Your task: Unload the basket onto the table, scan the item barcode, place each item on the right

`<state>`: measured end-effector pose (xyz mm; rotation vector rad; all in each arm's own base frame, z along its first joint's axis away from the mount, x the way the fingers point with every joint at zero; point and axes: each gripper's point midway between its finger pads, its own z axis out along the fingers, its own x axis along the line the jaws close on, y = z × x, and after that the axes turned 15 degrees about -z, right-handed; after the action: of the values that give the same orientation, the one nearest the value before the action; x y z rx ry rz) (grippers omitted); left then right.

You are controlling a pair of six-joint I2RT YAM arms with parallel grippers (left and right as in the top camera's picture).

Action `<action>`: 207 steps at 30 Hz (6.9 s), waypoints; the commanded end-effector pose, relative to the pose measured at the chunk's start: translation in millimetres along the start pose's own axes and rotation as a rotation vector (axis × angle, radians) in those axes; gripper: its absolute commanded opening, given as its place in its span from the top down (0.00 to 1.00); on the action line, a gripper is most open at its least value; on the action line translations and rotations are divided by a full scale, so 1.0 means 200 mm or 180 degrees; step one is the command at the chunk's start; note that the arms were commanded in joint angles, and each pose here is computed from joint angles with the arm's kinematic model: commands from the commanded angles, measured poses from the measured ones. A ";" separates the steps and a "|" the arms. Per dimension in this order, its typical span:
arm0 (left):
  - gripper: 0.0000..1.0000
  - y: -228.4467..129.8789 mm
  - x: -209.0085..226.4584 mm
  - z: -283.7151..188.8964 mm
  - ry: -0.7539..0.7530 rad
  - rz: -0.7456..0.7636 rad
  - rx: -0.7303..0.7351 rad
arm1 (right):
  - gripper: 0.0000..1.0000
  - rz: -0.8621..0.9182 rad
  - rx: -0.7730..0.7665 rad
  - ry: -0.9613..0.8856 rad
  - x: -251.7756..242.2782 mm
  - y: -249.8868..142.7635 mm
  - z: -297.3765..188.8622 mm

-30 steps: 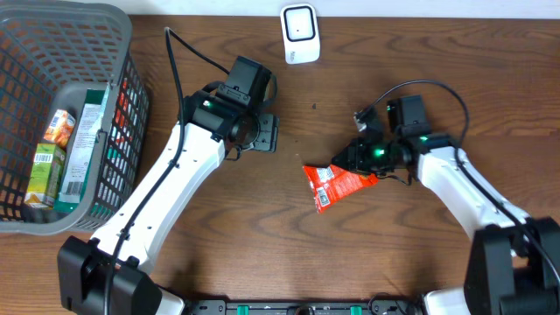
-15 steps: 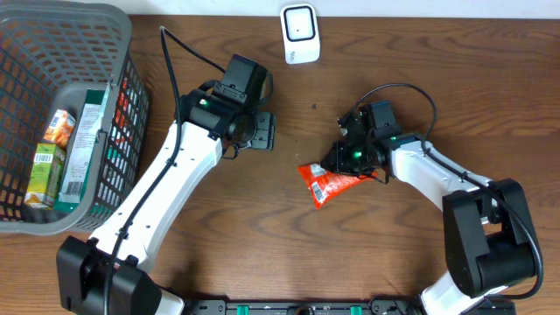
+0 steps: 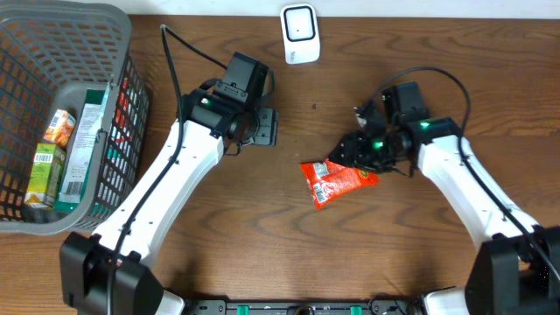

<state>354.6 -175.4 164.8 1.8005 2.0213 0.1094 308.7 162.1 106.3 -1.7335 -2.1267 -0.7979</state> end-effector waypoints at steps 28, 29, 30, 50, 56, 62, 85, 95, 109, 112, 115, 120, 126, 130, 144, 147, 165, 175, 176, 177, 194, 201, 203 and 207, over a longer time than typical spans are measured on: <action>0.45 -0.56 -0.28 0.75 -0.0636 0.0723 0.1506 | 0.62 0.0699 -0.0277 -0.0222 -0.37 -0.31 0.32; 0.45 -0.57 -0.29 0.75 -0.0639 0.0747 0.1514 | 0.63 0.0672 -0.0319 -0.0214 -0.37 -0.29 0.32; 0.45 -0.58 -0.30 0.75 -0.0644 0.0771 0.1520 | 0.65 0.0652 -0.0353 -0.0208 -0.37 -0.28 0.32; 0.44 -0.56 -0.37 0.78 -0.0597 0.0894 0.1296 | 0.48 0.0048 -0.0838 0.0272 -0.37 -0.09 0.18; 0.44 -0.57 -0.38 0.78 -0.0607 0.0910 0.1294 | 0.45 -0.0037 -0.0842 0.0174 -0.41 -0.10 0.17; 0.44 -0.56 -0.39 0.78 -0.0628 0.0915 0.1268 | 0.46 -0.0001 -0.0700 -0.0036 -0.43 -0.14 0.23; 0.43 -0.24 -0.37 0.54 -0.0571 0.0802 0.0599 | 0.83 -0.0261 -0.0812 -0.0856 -0.51 -0.08 0.28; 0.43 -0.16 -0.28 0.42 -0.0522 0.0597 0.0540 | 0.95 -0.0377 -0.1022 -0.1264 -0.67 -0.04 0.02; 0.39 -0.04 -0.21 0.18 -0.0260 0.0428 0.0059 | 0.76 -0.0558 -0.1179 -0.1184 -0.54 0.06 -0.26; 0.38 -0.01 -0.18 0.12 -0.0148 0.0306 -0.0080 | 0.74 -0.0744 -0.1093 -0.0832 -0.36 0.08 -0.23; 0.38 0.00 -0.15 0.11 -0.0044 0.0208 -0.0114 | 0.73 -0.0866 -0.0979 -0.0790 -0.27 0.06 -0.16; 0.37 0.01 0.00 0.11 0.0363 0.0060 -0.0164 | 0.73 -0.1035 -0.0678 -0.0809 -0.17 0.01 0.05; 0.33 0.02 0.10 0.10 0.0489 -0.0115 -0.0081 | 0.75 -0.1166 -0.0523 -0.0971 -0.17 0.00 0.24; 0.32 0.01 0.13 0.10 0.0511 -0.0153 -0.0038 | 0.74 -0.1094 -0.0395 -0.1015 -0.23 -0.02 0.32; 0.32 0.01 0.13 0.10 0.0509 -0.0153 -0.0040 | 0.68 -0.1069 -0.0265 -0.1918 -0.49 0.00 0.15; 0.32 0.01 0.13 0.10 0.0505 -0.0152 -0.0046 | 0.66 -0.1054 -0.0278 -0.2051 -0.55 0.02 0.11; 0.32 0.01 0.13 0.10 0.0489 -0.0154 -0.0031 | 0.69 -0.0733 -0.0028 -0.0934 -0.35 -0.13 0.15; 0.32 0.00 0.13 0.10 0.0502 -0.0153 -0.0011 | 0.61 -0.0363 0.0325 -0.2155 -0.70 -0.29 0.00; 0.32 0.00 0.13 0.10 0.0506 -0.0152 -0.0004 | 0.60 -0.0345 0.0317 -0.2172 -0.71 -0.29 -0.01; 0.32 0.00 0.13 0.10 0.0509 -0.0152 0.0001 | 0.59 -0.0331 0.0299 -0.2169 -0.71 -0.28 -0.02; 0.32 -0.01 0.14 0.10 0.0527 -0.0152 0.0028 | 0.63 -0.0502 0.0070 -0.0909 -0.33 -0.16 0.12; 0.32 -0.01 0.14 0.10 0.0521 -0.0152 0.0019 | 0.62 -0.0642 -0.0149 -0.1560 -0.50 -0.07 0.13; 0.32 -0.01 0.14 0.10 0.0522 -0.0152 0.0020 | 0.61 -0.0625 -0.0111 -0.1629 -0.52 -0.09 0.14; 0.31 -0.01 0.14 0.10 0.0521 -0.0151 0.0020 | 0.61 -0.0577 0.0025 -0.2048 -0.62 -0.14 0.08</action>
<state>356.5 -154.7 135.2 1.8086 2.1777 0.2348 319.3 89.7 27.9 -1.9233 -2.6538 -0.4666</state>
